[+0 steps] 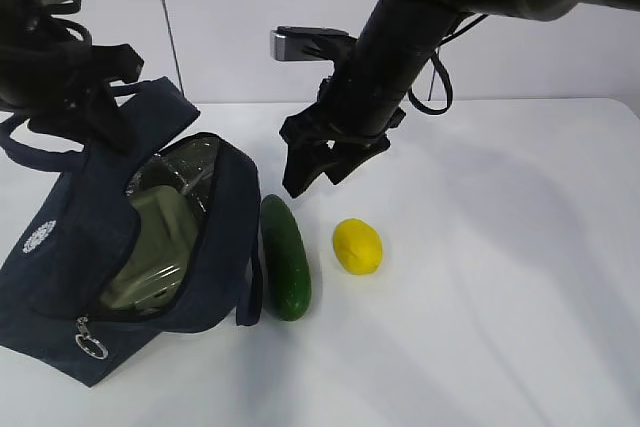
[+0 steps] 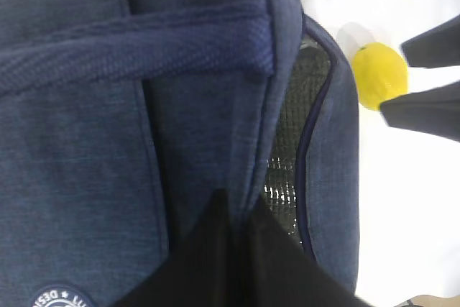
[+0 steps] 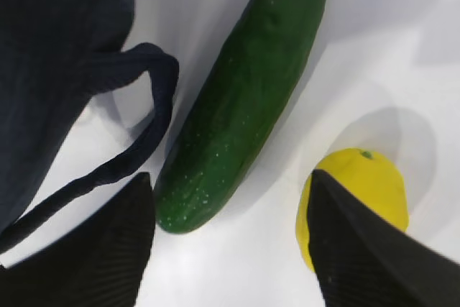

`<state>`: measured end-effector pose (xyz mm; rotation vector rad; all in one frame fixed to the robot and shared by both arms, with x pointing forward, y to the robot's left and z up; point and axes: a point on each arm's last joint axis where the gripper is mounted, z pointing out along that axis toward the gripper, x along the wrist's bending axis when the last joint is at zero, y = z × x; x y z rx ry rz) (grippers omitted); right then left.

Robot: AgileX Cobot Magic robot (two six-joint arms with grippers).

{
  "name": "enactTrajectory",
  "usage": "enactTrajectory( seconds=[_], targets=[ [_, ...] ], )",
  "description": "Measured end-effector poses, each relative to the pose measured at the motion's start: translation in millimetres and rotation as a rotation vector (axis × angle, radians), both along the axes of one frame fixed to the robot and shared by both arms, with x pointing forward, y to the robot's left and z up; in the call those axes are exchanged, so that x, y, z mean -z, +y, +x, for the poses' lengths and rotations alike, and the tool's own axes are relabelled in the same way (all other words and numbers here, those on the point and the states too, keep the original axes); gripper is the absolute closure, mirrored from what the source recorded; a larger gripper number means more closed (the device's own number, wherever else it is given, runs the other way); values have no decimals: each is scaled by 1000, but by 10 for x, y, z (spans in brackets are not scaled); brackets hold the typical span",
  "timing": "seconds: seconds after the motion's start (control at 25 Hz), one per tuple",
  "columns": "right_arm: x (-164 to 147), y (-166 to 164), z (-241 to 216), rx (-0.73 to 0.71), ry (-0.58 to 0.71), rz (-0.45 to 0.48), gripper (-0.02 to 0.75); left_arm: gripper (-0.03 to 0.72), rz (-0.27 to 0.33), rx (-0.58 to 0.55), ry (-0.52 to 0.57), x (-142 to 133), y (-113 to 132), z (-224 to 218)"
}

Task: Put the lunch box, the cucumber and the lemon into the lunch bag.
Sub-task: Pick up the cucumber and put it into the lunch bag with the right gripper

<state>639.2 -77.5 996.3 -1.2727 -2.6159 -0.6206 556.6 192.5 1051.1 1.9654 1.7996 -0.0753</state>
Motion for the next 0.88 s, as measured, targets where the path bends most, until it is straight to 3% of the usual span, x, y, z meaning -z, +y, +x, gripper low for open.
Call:
enactTrajectory(
  seconds=[0.28,0.88],
  targets=[
    [270,24,48,15,52,-30,256,690,0,0,0,0,0,0],
    [613,279,52,7,32,-29,256,690,0,0,-1,0,0,1]
  ],
)
